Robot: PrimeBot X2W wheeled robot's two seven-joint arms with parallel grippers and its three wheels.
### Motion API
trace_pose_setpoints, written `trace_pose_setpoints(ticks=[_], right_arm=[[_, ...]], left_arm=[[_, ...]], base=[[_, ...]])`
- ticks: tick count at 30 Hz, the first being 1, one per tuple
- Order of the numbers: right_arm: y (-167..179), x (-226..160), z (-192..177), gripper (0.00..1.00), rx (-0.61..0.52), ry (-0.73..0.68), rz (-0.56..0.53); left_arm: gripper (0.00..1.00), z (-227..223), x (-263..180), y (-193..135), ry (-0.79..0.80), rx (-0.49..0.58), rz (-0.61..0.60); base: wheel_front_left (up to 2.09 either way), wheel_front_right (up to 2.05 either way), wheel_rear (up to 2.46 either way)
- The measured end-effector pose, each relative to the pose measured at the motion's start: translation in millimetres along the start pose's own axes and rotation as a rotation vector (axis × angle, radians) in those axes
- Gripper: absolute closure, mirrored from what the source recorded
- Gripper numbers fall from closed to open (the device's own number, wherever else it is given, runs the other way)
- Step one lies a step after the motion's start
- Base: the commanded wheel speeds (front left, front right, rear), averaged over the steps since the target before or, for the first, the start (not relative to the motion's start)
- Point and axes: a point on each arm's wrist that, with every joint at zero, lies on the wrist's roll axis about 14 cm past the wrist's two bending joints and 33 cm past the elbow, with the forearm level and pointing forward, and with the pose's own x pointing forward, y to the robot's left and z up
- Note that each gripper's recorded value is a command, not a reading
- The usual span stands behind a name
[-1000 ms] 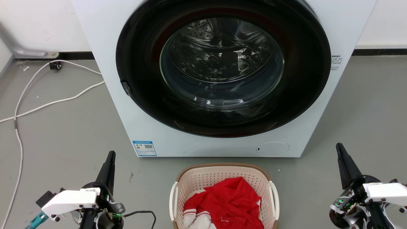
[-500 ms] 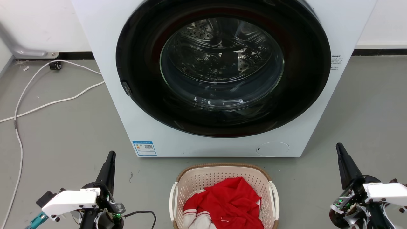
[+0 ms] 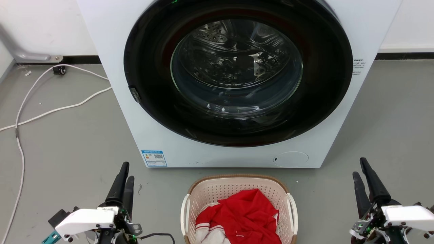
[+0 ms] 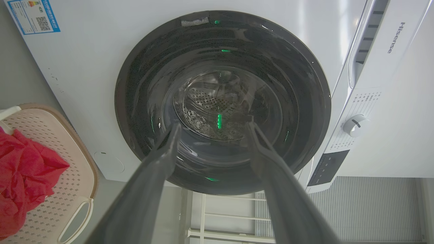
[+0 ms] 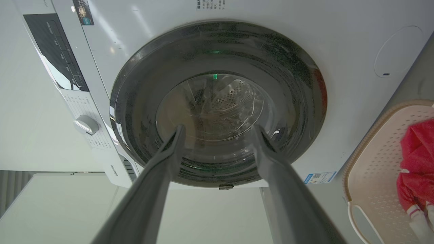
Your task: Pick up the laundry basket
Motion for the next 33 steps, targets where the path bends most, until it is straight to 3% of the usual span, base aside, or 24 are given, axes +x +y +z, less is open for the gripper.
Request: trace_pose_setpoints(ticks=[7,33], right_arm=[[0.2,-3.3,1.6,0.0,-0.13,-0.013,-0.001],[20.9,-7.0,-6.0,0.0,-0.759,0.01,0.064]], left_arm=[[0.0,-3.6,-0.3,-7.7,-0.002,0.094,-0.023],[0.0,-27.6,-2.0,-22.5,0.027,0.695,-0.082]], base=[[0.0,0.0,0.0],[0.0,0.0,0.0]])
